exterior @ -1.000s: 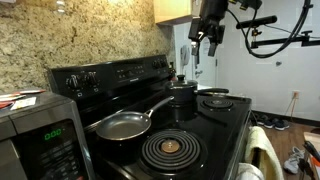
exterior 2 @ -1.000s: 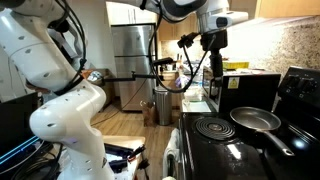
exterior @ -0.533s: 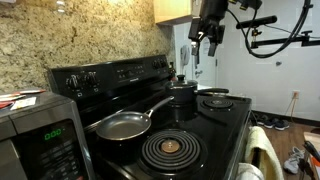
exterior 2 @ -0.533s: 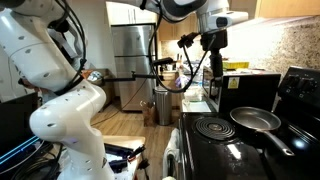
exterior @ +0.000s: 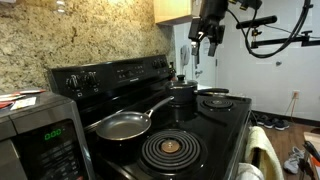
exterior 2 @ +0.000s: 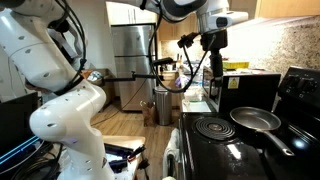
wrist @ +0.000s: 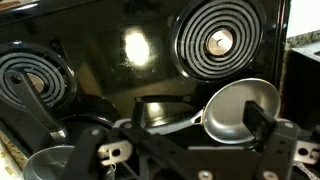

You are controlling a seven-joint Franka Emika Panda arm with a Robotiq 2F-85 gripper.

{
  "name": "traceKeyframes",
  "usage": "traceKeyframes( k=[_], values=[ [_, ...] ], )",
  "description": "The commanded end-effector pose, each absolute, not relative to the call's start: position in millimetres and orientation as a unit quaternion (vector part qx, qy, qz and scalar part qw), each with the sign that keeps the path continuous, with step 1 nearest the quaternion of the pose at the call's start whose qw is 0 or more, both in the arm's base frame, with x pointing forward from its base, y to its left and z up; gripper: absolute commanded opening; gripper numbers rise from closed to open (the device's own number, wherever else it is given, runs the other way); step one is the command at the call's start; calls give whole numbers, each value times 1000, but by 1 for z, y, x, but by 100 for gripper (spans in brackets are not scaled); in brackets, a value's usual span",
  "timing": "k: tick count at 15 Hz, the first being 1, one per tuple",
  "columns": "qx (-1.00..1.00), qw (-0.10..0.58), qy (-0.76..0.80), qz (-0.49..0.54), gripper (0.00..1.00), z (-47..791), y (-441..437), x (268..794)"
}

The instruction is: Move the black pot from the front plate to the back plate on the stove

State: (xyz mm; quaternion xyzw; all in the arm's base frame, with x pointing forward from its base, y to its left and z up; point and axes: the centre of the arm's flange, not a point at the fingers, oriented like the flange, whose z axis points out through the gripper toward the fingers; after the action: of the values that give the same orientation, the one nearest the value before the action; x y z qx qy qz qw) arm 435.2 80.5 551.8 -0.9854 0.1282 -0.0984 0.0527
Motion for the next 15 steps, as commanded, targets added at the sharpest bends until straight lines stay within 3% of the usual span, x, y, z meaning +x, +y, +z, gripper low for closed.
traceKeyframes(
  k=[1, 15],
  values=[
    [-985, 53, 128, -98, 100, 552, 81, 435],
    [-979, 22, 192, -66, 100, 520, -11, 470]
  ],
)
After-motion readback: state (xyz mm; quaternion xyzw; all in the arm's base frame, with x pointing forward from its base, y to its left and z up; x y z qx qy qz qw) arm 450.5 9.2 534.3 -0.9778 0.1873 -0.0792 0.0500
